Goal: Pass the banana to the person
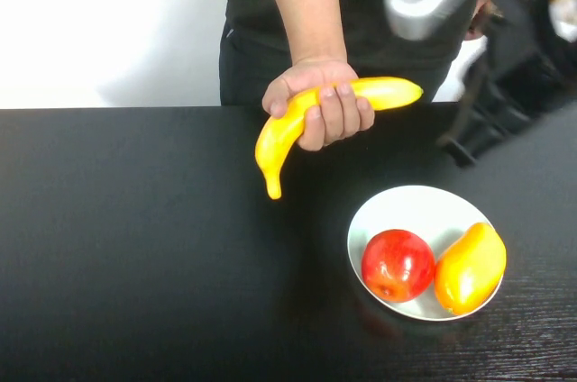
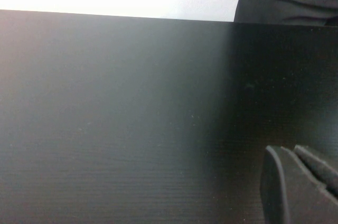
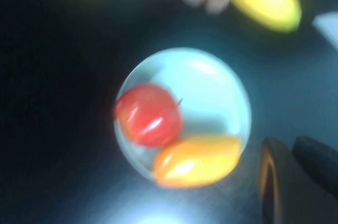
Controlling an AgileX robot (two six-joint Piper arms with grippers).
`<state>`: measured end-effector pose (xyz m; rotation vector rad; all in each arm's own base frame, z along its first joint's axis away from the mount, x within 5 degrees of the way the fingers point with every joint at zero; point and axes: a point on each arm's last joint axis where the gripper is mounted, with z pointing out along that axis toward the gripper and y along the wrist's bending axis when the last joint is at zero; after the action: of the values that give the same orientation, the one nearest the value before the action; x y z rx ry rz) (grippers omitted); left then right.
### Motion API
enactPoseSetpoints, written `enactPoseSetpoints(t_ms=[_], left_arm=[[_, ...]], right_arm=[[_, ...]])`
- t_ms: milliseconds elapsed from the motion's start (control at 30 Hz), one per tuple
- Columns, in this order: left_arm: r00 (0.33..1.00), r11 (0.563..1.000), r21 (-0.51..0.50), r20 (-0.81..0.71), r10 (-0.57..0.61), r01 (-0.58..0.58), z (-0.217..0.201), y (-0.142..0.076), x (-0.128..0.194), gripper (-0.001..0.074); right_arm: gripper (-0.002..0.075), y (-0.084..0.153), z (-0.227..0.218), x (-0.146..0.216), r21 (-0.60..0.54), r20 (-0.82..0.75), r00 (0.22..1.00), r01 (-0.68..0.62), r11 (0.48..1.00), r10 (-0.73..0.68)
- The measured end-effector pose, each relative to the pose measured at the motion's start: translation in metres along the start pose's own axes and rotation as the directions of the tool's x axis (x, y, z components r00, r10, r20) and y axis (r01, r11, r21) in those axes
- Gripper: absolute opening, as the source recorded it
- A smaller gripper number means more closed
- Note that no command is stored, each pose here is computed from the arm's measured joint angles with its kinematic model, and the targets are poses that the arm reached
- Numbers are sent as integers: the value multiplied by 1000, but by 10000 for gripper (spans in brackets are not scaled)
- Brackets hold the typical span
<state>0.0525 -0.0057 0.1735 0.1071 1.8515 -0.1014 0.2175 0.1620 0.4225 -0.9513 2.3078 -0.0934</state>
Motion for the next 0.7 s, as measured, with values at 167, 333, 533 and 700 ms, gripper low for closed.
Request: enactPoseSetpoints(t_ms=[167, 333, 533, 700], left_arm=[[1000, 1000, 0, 0, 0, 0, 0, 0, 0, -3], [1000, 1000, 0, 0, 0, 0, 0, 0, 0, -3], [1000, 1000, -1, 0, 0, 0, 0, 0, 0, -3], [1000, 1000, -2, 0, -1, 1, 0, 0, 0, -3]], right_arm=[[-4, 1, -16, 28, -21, -2, 995, -105, 994, 105], [-6, 0, -24, 34, -19, 16, 993, -117, 993, 118], [-7, -4, -19, 47, -1, -1, 987, -160, 987, 160], [-7, -18, -2, 102, -1, 143, 964, -227, 974, 224]])
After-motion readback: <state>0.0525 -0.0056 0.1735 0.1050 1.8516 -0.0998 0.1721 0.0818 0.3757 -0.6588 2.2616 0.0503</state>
